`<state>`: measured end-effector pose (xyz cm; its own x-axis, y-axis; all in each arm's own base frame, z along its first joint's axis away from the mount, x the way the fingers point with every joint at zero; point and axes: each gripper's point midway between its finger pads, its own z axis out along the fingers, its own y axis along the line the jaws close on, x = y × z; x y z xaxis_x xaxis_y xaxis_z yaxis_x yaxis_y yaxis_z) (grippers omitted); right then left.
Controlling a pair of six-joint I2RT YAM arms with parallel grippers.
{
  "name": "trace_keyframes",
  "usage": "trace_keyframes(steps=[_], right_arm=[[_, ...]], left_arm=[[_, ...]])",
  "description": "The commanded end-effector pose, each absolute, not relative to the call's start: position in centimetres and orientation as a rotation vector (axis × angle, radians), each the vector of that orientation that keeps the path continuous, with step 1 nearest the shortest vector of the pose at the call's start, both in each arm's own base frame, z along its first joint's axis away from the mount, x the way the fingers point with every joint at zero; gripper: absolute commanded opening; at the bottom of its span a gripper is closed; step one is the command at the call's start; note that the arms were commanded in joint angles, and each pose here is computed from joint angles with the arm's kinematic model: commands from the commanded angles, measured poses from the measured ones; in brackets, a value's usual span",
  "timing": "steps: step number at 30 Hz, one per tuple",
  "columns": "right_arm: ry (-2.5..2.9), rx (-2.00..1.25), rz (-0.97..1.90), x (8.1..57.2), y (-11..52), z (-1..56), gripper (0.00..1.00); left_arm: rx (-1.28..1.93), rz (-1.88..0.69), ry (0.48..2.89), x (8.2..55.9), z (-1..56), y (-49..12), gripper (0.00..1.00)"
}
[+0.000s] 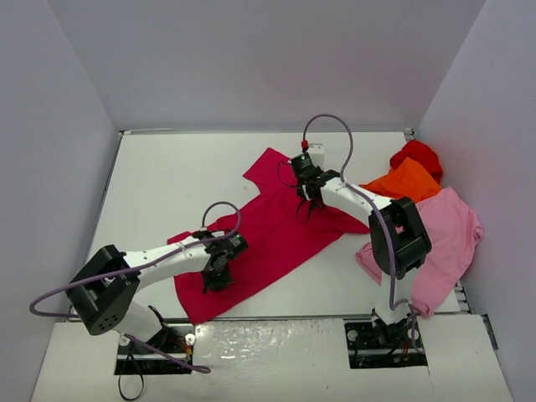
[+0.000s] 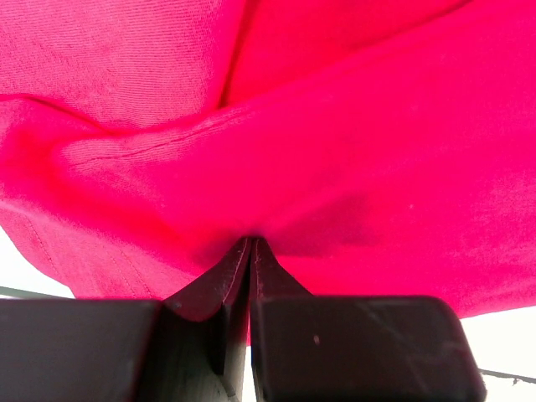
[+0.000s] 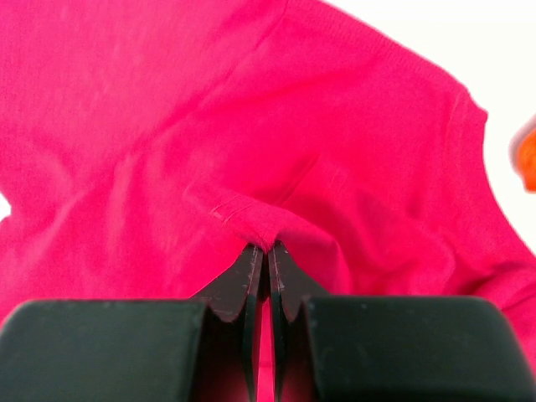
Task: Fold and stack the t-shirts
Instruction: Fold the flattened tshirt in 1/3 of the way
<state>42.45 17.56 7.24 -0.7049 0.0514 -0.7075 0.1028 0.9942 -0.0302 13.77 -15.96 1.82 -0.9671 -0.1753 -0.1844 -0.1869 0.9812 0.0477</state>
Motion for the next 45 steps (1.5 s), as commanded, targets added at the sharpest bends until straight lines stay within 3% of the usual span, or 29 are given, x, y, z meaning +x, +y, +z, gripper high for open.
trace_keyframes(steps=[1,12,13,15,17,19,22,24,27,28,30,32,36,45], right_arm=[[2.293,0.149,-0.086,45.6,16.9,9.0,0.00],[2.333,0.132,-0.084,46.9,17.5,6.0,0.00],[2.326,0.134,-0.080,47.0,17.5,6.1,0.04],[2.293,0.148,-0.075,47.0,17.3,7.0,0.39],[2.248,0.172,-0.075,47.1,16.9,8.4,0.63],[2.187,0.197,-0.073,47.1,16.5,10.5,0.72],[2.110,0.212,-0.055,46.4,16.1,14.3,0.75],[2.076,0.204,0.006,45.4,16.5,16.7,0.75],[2.104,0.136,0.086,42.5,17.9,17.0,0.67],[2.119,0.117,0.084,41.5,18.1,16.7,0.59],[2.184,0.074,0.071,38.0,18.7,14.5,0.33],[2.243,0.010,0.073,35.2,19.3,12.2,0.03],[2.305,0.014,0.028,32.9,18.3,9.0,0.00],[2.328,-0.047,-0.003,35.9,19.4,5.8,0.00]], left_arm=[[-0.296,0.079,2.905,14.5,2.7,-16.4,0.00],[-0.277,0.094,2.908,14.6,2.7,-16.3,0.00],[-0.279,0.094,2.907,14.6,2.7,-16.3,0.00],[-0.275,0.101,2.905,14.6,2.7,-16.3,0.00],[-0.271,0.106,2.897,14.8,2.9,-16.2,0.00],[-0.271,0.127,2.853,15.4,3.8,-15.7,0.00],[-0.273,0.138,2.763,16.5,6.2,-15.1,0.01],[-0.275,0.146,2.688,17.5,8.3,-14.6,0.14],[-0.271,0.170,2.603,18.8,11.1,-13.9,0.23],[-0.268,0.174,2.593,18.9,11.6,-13.8,0.24],[-0.251,0.169,2.605,18.9,12.0,-14.0,0.21],[-0.245,0.109,2.643,18.9,11.1,-15.4,0.02],[-0.221,0.011,2.753,18.7,6.7,-18.4,0.00],[-0.178,0.079,2.802,20.4,2.6,-20.6,0.00]])
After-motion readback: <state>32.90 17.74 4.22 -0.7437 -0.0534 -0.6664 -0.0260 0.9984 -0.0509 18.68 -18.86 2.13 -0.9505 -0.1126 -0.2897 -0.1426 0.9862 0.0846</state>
